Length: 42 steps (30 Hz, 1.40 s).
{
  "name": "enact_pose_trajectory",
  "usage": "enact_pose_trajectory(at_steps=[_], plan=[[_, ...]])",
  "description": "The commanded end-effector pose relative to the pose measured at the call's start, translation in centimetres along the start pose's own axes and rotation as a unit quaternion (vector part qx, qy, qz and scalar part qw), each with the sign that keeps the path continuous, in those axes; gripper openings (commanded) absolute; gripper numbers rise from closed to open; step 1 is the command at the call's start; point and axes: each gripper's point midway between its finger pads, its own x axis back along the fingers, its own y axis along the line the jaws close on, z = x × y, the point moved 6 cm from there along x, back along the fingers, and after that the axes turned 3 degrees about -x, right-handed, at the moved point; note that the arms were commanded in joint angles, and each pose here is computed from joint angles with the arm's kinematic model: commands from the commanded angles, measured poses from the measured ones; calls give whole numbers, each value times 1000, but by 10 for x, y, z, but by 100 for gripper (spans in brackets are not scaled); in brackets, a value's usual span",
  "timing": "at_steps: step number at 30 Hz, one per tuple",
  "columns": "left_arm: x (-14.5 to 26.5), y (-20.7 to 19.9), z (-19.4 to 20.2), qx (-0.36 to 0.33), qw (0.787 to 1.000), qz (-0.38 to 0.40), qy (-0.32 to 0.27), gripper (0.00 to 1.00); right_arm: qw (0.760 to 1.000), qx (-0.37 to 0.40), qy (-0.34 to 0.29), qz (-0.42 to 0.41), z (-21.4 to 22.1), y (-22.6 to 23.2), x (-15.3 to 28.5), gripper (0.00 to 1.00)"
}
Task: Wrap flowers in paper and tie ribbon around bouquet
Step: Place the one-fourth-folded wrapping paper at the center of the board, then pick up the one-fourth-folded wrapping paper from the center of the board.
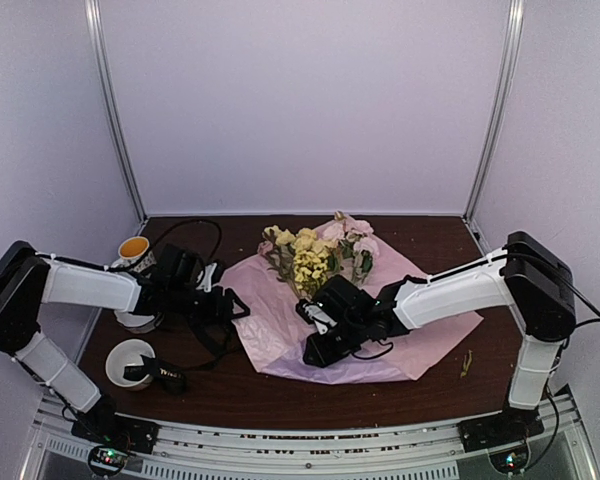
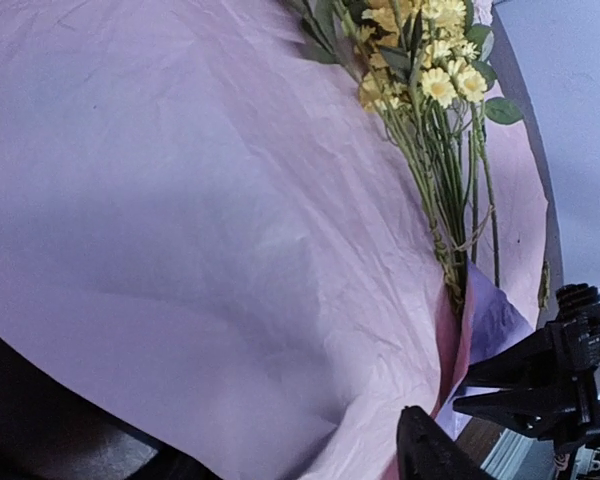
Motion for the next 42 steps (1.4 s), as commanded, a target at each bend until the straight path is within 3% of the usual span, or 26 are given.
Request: enact_pose_trajectory(at_steps=[1,12,15,19,25,32,42], plan=[[-17,-13,-17,-36,998,56,-10,55,1000,2,13,5,0,-2,-9,21],[-8,-26,-14,-47,996,66,-31,33,1000,-6,18,7,3,-6,-14,19],[-5,-31,-16,-61,994,76,-40,22,1000,-4,15,6,5,-6,-12,19],[-10,-31,-17,-61,995,74,-26,0,1000,-5,12,14,3,-8,-11,19],[-4,-5,-1,-25,999,-30,23,0,999,-5,4,31,2,-14,-12,17],[0,18,10,-71,983,-137,102,0,999,0,24,42,18,-23,-20,16],[-6,2,0,-80,986,-107,105,0,998,47,29,-22,7,2,-16,16]])
